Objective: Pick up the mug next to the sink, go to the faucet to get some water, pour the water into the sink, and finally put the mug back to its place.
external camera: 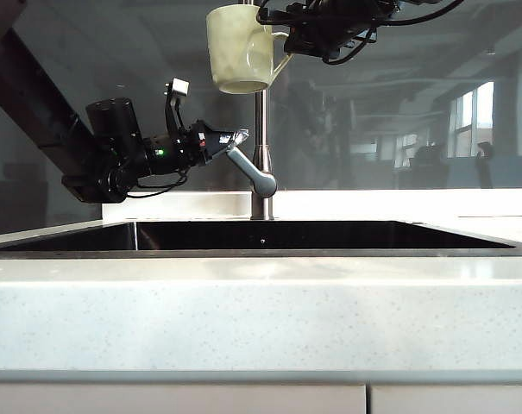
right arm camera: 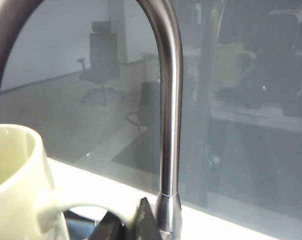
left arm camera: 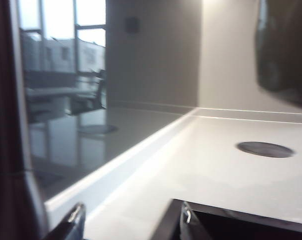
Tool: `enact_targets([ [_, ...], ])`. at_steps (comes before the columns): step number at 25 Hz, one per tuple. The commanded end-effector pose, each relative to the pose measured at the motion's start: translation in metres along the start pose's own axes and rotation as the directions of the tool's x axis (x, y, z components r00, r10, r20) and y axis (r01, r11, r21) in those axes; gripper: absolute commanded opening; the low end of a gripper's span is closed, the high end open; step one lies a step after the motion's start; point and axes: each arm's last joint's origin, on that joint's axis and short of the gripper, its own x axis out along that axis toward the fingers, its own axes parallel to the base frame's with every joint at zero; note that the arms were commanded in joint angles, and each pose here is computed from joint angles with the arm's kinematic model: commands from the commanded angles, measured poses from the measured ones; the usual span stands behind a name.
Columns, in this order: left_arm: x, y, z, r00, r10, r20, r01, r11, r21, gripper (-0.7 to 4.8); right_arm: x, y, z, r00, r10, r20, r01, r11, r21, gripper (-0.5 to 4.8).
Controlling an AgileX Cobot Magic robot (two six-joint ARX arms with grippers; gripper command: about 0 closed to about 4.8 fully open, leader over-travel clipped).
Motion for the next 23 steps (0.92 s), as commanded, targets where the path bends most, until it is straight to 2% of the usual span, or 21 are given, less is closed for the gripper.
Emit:
enact_targets([
  [1,-0.0037,0.0057,0.0027,0.998,0.055,-0.008,-0.055,0.997,0.06,2.38,-0.0031,0.0001,0.0188,0.995,-0.006,0.103,0.004,1.0,0.013,-0.02],
  [7,-0.0096,0.0127,-0.0063,0.992,0.095,-0.077,-0.093,0.995,0.035,2.38,-0.0031,-0.0003,0.0191,0.994,-0.006,0.107,0.005,1.0,0.013,-0.02],
  [21,-0.0102,0.0132,-0.0064,0.992,0.101,-0.078,-0.095,0.993,0.075,2.38,-0.0031,-0.0003,0.0189,0.994,-0.006,0.105,0.005,1.0,0.013,-0.01],
  [23,-0.0103,0.0139,-0.0061,0.989,0.127,-0.07,-0.121,0.99,0.078,2.38,-0.0031,-0.0003,0.019,0.994,-0.006,0.105,0.005,1.0,0.013,-0.01],
])
